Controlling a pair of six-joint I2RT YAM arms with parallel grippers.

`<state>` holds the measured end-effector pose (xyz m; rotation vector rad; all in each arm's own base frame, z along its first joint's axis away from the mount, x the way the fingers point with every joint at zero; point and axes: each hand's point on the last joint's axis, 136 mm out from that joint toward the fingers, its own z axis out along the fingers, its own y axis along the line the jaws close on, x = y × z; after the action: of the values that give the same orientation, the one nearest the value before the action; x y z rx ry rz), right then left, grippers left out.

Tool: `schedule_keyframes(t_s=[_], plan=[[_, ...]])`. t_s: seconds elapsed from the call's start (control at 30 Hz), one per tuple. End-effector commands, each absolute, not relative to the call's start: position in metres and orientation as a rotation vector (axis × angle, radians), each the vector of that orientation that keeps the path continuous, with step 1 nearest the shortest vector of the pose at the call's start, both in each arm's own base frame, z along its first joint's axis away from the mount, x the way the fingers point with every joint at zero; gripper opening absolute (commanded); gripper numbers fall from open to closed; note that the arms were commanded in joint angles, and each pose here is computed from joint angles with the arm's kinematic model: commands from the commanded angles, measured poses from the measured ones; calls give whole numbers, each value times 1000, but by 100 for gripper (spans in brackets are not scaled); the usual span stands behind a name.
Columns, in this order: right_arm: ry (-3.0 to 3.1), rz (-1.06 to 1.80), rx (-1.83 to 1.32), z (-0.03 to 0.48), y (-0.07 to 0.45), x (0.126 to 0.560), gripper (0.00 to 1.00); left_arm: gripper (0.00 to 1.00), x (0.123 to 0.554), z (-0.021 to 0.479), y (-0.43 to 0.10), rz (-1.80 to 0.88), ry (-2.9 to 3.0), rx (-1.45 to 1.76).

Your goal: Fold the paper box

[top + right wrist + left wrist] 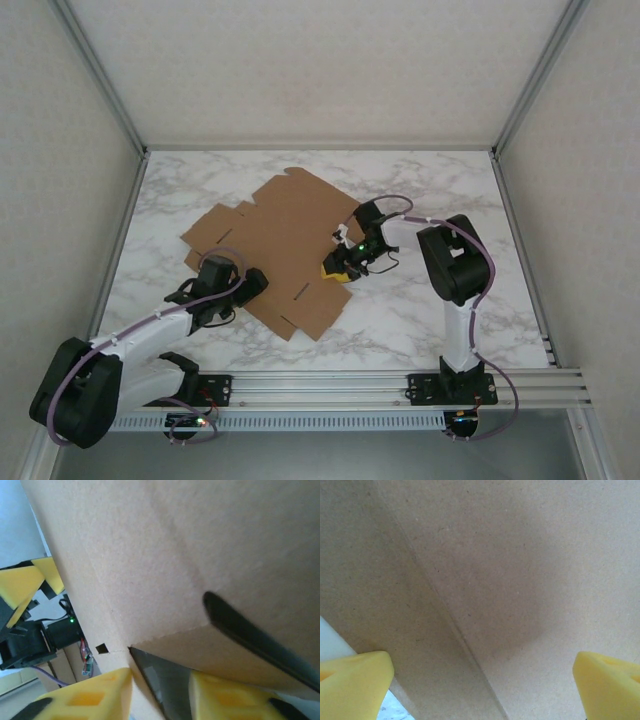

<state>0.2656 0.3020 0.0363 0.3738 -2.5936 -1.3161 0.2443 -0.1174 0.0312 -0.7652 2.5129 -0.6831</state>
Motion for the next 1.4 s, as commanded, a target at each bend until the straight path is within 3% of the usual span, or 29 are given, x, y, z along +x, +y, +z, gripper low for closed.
schedule_keyframes(t_s=[0.0, 0.13, 0.43, 0.7, 0.83, 1.03, 1.37], plan=[[-2517, -1323, 386, 32, 311, 246, 25, 94, 221, 0, -128, -762, 2620, -810], [-2538, -1339, 383, 40, 307, 250, 15, 95, 232, 24, -125, -745, 2569, -780], [-2540, -1448, 349, 64, 308, 261, 6, 100, 254, 104, -84, -660, 2344, -885], [-2575, -1556, 269, 93, 296, 275, 4, 100, 245, 94, -65, -640, 2295, -1025], [-2611, -1611, 246, 117, 292, 285, 4, 100, 252, 100, -67, -773, 2217, -1053], [-2631, -1687, 230, 149, 288, 295, 5, 100, 277, 148, -92, -1087, 2032, -874], [-2647, -1738, 233, 171, 284, 299, 6, 100, 288, 137, -77, -1116, 1947, -1018]])
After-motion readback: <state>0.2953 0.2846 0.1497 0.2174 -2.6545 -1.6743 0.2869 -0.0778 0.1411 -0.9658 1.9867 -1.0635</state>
